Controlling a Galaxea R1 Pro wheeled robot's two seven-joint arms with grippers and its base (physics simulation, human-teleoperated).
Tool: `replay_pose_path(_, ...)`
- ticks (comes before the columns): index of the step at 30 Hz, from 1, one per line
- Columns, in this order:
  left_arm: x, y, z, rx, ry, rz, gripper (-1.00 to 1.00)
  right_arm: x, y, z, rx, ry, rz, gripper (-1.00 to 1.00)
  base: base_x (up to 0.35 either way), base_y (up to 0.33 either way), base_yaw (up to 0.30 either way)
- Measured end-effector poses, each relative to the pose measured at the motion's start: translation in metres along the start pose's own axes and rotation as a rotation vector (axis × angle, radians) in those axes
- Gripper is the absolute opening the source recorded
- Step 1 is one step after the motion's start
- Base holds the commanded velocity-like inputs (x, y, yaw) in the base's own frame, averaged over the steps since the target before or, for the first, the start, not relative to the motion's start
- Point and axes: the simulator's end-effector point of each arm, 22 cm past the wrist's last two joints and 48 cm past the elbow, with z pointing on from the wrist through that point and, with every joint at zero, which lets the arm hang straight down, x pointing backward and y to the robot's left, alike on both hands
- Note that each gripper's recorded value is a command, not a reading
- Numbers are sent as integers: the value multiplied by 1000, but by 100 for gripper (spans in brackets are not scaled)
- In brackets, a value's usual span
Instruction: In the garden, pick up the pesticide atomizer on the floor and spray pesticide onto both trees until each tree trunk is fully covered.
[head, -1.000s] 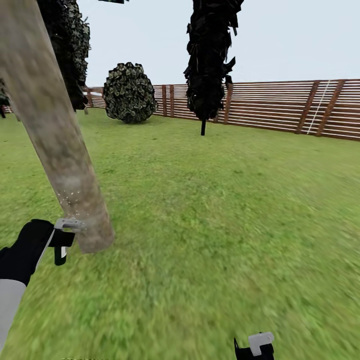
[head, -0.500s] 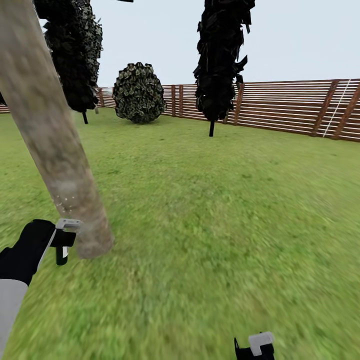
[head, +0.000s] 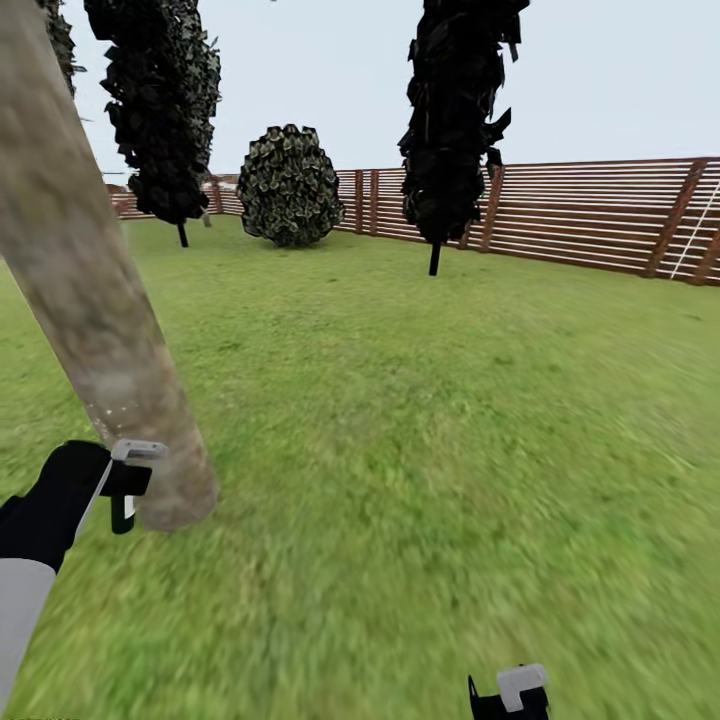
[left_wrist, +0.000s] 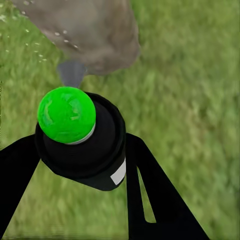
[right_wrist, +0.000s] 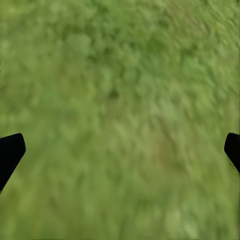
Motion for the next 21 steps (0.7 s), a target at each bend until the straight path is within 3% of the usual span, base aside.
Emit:
replay_pose_path(8, 11, 0, 7, 2, 31, -2, -100, 0, 0, 0, 0, 0, 0, 100, 220, -200, 277)
replay_pose_path(13, 46, -4, 26, 17, 120, -7, -100, 0, 0, 0, 0, 0, 0, 100, 176, -228, 275)
replay_pose_path(21, 45, -11, 27, 25, 120, -7, -100, 0, -1, 0, 1, 0, 0, 100, 216, -210, 46)
